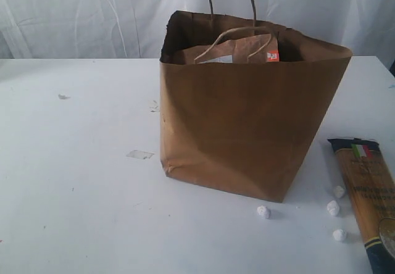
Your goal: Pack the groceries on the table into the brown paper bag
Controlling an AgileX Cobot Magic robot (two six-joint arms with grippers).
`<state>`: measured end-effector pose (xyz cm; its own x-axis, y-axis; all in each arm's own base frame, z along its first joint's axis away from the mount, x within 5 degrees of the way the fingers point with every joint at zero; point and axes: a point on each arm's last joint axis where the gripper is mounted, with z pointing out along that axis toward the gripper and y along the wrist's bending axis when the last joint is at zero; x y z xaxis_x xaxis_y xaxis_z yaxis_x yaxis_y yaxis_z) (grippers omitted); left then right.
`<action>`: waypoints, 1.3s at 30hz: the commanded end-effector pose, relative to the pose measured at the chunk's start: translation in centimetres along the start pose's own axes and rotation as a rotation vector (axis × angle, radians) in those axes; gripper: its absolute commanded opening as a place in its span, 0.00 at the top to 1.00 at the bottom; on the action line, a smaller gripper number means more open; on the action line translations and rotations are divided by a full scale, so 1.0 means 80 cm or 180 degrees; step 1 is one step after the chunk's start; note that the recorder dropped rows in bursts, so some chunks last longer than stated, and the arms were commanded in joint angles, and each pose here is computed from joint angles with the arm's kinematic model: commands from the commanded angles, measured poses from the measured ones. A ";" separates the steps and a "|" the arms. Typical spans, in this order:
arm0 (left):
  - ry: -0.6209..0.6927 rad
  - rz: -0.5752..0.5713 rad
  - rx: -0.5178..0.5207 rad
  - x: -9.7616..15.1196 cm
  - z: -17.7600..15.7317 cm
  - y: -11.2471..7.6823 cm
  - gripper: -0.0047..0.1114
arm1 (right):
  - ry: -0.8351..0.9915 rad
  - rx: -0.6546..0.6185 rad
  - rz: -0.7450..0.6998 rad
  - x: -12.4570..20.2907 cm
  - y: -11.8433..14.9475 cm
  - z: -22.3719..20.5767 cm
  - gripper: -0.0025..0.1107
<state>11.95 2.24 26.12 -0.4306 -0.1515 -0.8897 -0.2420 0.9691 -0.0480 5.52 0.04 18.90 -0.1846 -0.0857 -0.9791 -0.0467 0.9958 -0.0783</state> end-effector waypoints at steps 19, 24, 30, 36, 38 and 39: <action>-0.0721 -0.0978 -0.0489 0.120 -0.039 0.039 0.96 | -0.0034 0.0014 -0.0005 0.000 0.000 0.000 0.98; -0.1285 -0.0183 -0.0486 0.074 -0.066 0.036 0.96 | -0.0034 0.0014 -0.0005 0.000 0.000 0.000 0.98; -0.0673 -0.1008 -0.0725 0.114 -0.046 0.050 0.96 | -0.0034 0.0014 -0.0005 0.000 0.000 0.000 0.98; -0.0486 -0.1546 -0.0812 0.143 -0.030 0.053 0.96 | -0.0034 0.0014 -0.0005 0.000 0.000 0.000 0.98; -0.0478 -0.1471 -0.0791 0.145 -0.029 0.052 0.96 | -0.0034 0.0014 -0.0005 0.000 0.000 0.000 0.98; -0.0469 -0.1378 -0.0778 0.145 -0.028 0.052 0.96 | -0.0034 0.0014 -0.0005 0.000 0.000 0.000 0.98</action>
<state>3.90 4.11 16.83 -0.1077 -0.5059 -0.8558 -0.5904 0.7251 -0.3544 5.52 0.04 18.90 -0.1847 -0.0841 -0.9792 -0.0469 0.9960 -0.0767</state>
